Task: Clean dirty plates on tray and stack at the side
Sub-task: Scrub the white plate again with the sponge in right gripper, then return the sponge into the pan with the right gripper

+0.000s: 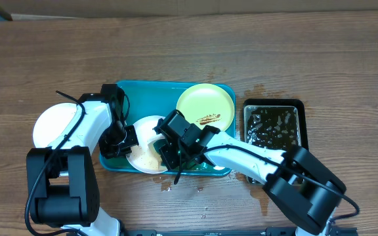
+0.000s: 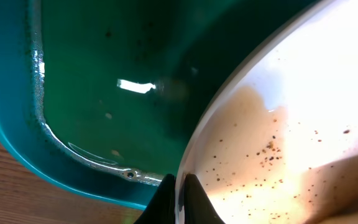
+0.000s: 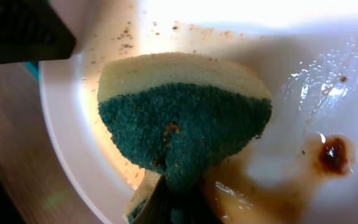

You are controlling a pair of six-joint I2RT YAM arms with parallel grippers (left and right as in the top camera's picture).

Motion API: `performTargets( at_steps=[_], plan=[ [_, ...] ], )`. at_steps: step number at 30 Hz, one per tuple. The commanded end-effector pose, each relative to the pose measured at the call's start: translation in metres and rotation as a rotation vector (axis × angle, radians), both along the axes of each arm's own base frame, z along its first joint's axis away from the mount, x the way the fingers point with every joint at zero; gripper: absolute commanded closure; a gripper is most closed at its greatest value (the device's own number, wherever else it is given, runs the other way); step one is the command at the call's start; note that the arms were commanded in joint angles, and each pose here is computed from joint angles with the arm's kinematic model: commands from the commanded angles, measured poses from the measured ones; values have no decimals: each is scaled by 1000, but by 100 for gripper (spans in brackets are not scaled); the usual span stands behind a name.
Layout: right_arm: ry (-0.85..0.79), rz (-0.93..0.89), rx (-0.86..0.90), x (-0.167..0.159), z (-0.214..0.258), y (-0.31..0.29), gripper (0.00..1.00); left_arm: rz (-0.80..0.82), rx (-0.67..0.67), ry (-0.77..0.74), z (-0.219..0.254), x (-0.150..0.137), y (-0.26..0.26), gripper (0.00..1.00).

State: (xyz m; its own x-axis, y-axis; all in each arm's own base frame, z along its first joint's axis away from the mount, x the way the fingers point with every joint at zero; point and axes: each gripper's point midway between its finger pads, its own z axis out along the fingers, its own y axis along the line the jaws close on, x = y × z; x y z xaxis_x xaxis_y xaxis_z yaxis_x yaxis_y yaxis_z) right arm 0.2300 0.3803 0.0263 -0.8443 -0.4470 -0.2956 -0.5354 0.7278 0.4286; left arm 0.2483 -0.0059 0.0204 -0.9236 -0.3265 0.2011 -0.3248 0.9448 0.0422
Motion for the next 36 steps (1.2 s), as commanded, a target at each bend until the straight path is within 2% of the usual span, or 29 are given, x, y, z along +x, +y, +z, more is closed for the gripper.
performTargets(
  at_steps=[1, 4, 12, 20, 23, 28, 36],
  plan=[
    [-29, -159, -115, 19, -23, -21, 96, -12, 5, 3, 4, -5, 3, 96],
    [-100, -325, -199, 42, -28, -41, 96, -13, 5, 6, 4, -6, 2, 96],
    [-255, -402, -210, 73, -19, -46, 96, -13, 6, 6, 4, -6, 3, 96],
    [-265, -424, -265, 73, -22, -59, 96, -15, 14, 10, 4, -6, 4, 96],
    [-267, -503, -316, 74, -23, -74, 96, -16, 17, 10, 4, -6, 5, 96],
    [-286, -511, -274, 81, -7, -65, 96, -19, 34, 10, 4, -6, 8, 96],
    [-311, -478, -129, 85, 52, -43, 96, -19, 34, 0, 4, -4, 8, 96]
  ],
)
